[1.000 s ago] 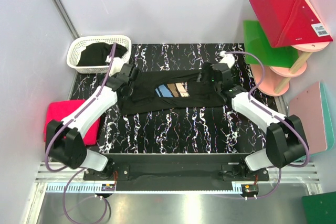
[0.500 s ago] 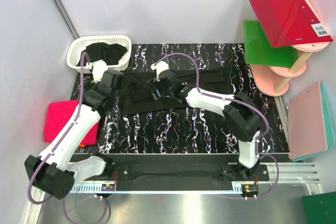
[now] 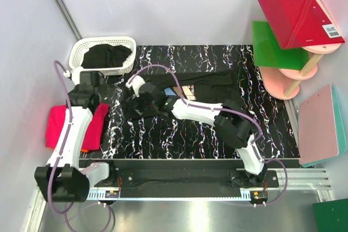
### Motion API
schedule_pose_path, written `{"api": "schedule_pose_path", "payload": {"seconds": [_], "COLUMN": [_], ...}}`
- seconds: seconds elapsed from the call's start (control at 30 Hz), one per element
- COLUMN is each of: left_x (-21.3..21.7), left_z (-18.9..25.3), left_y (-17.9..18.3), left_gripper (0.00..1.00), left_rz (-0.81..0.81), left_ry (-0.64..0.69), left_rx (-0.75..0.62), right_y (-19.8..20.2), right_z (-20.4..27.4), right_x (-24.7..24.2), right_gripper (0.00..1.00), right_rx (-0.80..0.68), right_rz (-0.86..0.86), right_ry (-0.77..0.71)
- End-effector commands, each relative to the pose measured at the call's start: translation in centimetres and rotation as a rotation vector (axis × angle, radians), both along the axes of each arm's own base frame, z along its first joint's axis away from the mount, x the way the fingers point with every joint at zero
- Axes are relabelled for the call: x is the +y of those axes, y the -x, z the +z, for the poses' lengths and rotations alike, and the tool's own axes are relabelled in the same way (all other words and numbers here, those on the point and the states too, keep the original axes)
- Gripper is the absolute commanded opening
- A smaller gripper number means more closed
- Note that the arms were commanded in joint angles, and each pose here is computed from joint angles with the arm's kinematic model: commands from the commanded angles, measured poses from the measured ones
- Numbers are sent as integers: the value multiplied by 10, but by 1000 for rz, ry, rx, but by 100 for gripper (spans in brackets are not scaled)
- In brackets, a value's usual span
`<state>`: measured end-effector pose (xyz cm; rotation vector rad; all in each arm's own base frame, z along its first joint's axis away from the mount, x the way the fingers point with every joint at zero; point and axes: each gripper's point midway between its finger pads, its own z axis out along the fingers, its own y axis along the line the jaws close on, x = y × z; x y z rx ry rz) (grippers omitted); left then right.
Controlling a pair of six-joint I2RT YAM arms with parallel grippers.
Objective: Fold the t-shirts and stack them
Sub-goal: Fold the other side of the tshirt into a rectangle
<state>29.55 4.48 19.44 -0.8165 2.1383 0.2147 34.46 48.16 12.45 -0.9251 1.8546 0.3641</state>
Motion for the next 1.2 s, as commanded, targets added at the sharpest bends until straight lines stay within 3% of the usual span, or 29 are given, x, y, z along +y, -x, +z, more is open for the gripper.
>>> {"api": "schedule_pose_path", "payload": {"seconds": [0.0, 0.3, 0.5, 0.53, 0.57, 0.63, 0.67, 0.83, 0.9, 1.0, 1.03, 1.1, 1.17], "left_x": [-5, 3, 3, 3, 4, 4, 4, 2, 1, -1, -2, -2, -3], "left_z": [-16, -12, -9, -10, -9, -10, -9, -14, -16, -16, -17, -18, -17], "left_y": [-19, -20, -18, -18, -18, -17, -18, -18, -18, -20, -20, -20, -20], "left_gripper": [99, 99, 99, 99, 99, 99, 99, 99, 99, 99, 99, 99, 99], "left_rz": [-49, -35, -37, -34, -35, -35, -37, -44, -47, -55, -57, -60, -65], "left_ry": [175, 205, 199, 200, 197, 197, 195, 205, 213, 219, 221, 221, 222], "left_rx": [-25, -63, -73, -71, -73, -70, -72, -62, -57, -58, -59, -58, -60], "right_y": [9, 5, -6, -7, -8, -12, -13, -15, -15, -12, -11, -11, -9], "right_z": [8, -27, -54, -62, -64, -63, -62, -44, -40, -38, -38, -38, -37], "right_x": [26, 35, 41, 42, 43, 43, 44, 38, 35, 31, 31, 28, 28], "right_gripper": [94, 91, 81, 77, 53, 19, 10, 8, 14, 58, 86, 95, 97], "right_rx": [-13, 35, 53, 58, 59, 55, 55, 29, 17, 13, 13, 14, 15], "right_rz": [64, 42, -11, -13, -17, -44, -50, -79, -81, -69, -66, -67, -61], "right_ry": [-3, 43, 69, 82, 84, 78, 71, 50, 47, 61, 62, 63, 59]}}
